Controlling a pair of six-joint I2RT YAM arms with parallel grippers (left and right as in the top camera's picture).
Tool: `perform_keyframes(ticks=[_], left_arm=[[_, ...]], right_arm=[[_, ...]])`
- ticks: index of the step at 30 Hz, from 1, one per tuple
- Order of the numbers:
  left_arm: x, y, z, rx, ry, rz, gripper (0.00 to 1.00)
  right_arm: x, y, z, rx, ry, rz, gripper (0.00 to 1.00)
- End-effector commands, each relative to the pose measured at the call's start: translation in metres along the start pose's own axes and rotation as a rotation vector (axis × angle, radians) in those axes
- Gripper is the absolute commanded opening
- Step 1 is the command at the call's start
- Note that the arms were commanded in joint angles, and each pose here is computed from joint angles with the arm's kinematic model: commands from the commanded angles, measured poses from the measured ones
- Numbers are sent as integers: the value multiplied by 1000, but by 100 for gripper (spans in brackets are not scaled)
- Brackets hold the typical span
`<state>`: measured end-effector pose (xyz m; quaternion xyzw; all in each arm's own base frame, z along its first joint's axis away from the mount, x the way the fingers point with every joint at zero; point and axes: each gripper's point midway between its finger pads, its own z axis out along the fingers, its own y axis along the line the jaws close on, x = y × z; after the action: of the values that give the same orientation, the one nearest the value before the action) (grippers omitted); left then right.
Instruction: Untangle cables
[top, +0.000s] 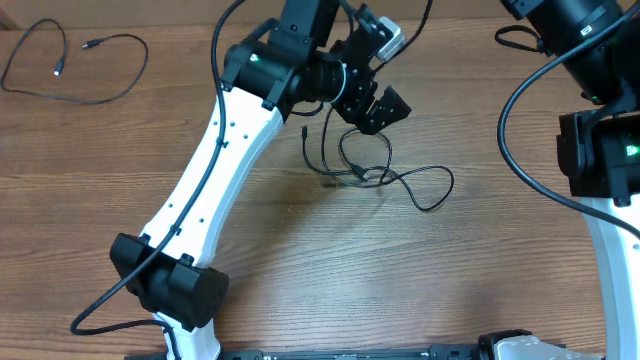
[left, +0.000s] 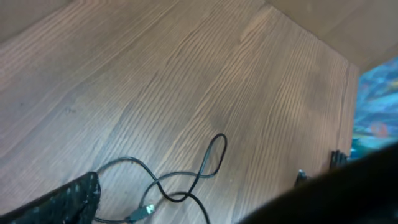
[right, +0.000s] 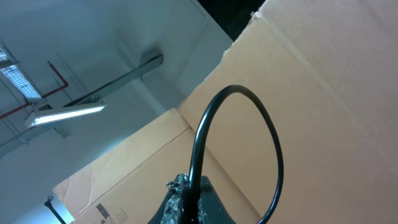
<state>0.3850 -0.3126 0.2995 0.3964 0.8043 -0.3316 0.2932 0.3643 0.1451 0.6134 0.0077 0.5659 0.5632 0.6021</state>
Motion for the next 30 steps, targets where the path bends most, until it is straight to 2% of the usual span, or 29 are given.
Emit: perform_keyframes(ticks=[1, 2, 8, 11, 17, 21, 24, 26, 28, 30], left_arm=[[-1, 13, -5, -78, 7, 47, 72], [2, 16, -6, -92, 16, 42, 68], [17, 27, -7, -158, 80, 13, 72], [24, 35, -9, -210, 110, 4, 67], [38, 46, -14, -281, 171, -16, 67], [39, 46, -15, -283, 177, -18, 59], [39, 46, -15, -285, 177, -18, 48], [40, 48, -15, -294, 180, -18, 46], [39, 48, -15, -293, 179, -18, 47], [38, 48, -15, -294, 174, -14, 60]], right_arm=[[-4, 8, -2, -8, -6, 4, 4], [-4, 7, -2, -7, -5, 5, 4], [-13, 0, -6, 17, -29, -3, 4], [-20, -5, -8, 38, -57, -7, 4], [-29, -14, -13, 69, -82, 12, 4], [-31, -17, -15, 77, -83, 36, 4], [-31, -18, -15, 78, -83, 37, 4], [-31, -18, -15, 78, -83, 37, 4], [-30, -17, -15, 73, -76, 37, 4], [-28, -16, -14, 67, -65, 41, 4]])
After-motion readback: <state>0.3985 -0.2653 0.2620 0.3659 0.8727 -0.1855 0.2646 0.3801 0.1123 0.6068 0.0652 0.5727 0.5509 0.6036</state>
